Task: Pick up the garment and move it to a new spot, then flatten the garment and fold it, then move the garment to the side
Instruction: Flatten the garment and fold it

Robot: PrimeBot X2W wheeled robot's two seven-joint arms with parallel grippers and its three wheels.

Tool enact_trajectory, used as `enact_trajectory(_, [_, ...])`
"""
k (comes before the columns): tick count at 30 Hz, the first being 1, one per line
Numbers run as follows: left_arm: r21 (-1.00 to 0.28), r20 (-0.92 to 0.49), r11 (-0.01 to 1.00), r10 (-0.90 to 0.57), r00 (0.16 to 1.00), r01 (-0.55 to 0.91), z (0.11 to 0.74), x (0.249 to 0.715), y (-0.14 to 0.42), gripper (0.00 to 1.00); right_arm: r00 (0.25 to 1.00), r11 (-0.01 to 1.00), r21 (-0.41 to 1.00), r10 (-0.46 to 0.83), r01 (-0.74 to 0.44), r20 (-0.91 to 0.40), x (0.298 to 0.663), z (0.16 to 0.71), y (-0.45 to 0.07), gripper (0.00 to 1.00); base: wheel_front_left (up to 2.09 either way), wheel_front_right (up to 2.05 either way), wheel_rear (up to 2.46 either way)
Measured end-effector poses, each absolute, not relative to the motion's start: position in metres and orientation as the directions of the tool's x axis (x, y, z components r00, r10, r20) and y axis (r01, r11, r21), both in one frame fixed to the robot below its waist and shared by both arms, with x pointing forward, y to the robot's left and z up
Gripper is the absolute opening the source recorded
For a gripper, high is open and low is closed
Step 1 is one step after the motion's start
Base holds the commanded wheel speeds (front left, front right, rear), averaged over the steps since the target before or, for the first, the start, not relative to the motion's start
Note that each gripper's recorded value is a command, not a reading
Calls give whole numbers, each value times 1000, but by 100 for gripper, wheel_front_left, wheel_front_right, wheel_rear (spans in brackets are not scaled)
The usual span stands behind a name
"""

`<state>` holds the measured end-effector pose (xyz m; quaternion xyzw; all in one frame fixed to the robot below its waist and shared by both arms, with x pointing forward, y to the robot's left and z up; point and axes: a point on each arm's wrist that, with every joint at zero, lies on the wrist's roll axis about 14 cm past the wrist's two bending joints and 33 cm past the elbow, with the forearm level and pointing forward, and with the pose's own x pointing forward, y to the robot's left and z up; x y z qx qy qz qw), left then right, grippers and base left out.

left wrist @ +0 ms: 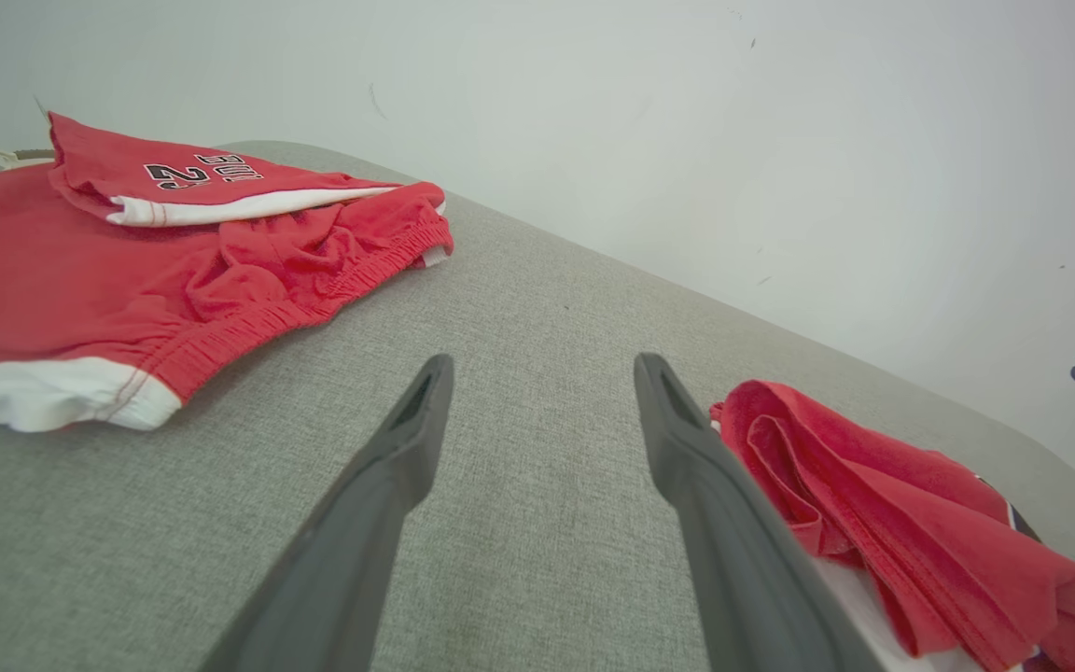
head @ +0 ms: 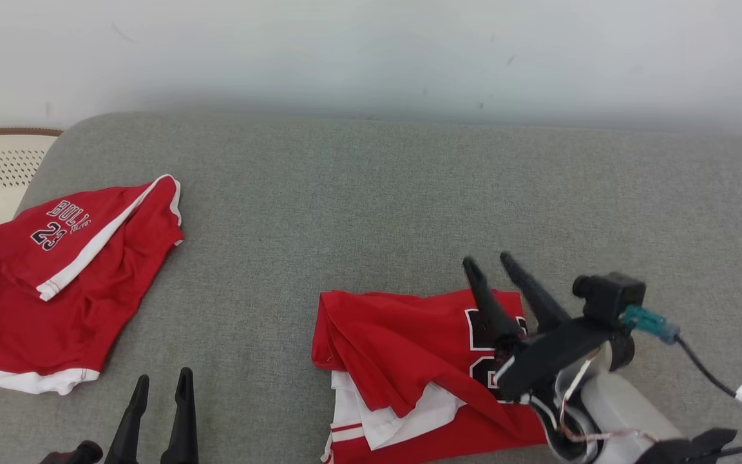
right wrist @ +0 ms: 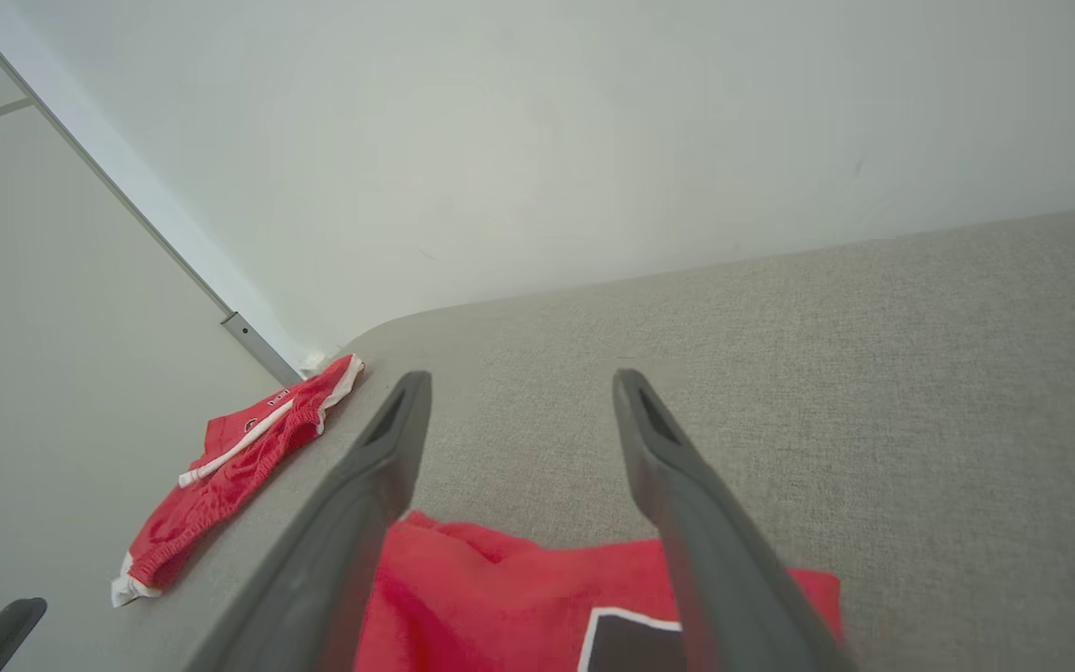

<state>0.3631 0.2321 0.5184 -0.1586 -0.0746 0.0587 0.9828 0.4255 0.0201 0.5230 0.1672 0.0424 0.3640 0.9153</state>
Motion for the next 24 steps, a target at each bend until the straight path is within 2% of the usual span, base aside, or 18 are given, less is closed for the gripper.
enact_trajectory(7, [-322, 123, 942, 144, 982, -98, 517, 361, 234, 100, 714, 683, 319, 700, -657, -29, 404, 505, 13, 100, 0, 0, 0])
enact_trajectory(11, [-322, 122, 942, 135, 983, -89, 516, 363, 230, 100, 719, 708, 219, 694, -671, -40, 406, 501, 4, 98, 0, 0, 0])
enact_trajectory(12, [-322, 121, 943, 133, 984, -88, 516, 363, 230, 100, 715, 712, 179, 697, -679, -58, 407, 496, 3, 79, 0, 0, 0])
enact_trajectory(13, [-322, 120, 943, 132, 984, -87, 515, 363, 229, 100, 716, 715, 170, 695, -679, -62, 407, 493, 2, 47, 0, 0, 0])
enact_trajectory(14, [-322, 119, 943, 131, 984, -86, 515, 364, 229, 100, 724, 722, 182, 687, -668, -66, 408, 490, 1, 6, 0, 0, 0])
enact_trajectory(15, [-322, 121, 943, 131, 984, -86, 516, 364, 229, 100, 722, 722, 179, 688, -669, -78, 407, 485, 3, 0, 0, 0, 0])
enact_trajectory(24, [-317, 116, 943, 148, 982, -104, 515, 363, 235, 100, 724, 738, 93, 674, -669, -146, 417, 450, 6, 0, 0, 0, 0])
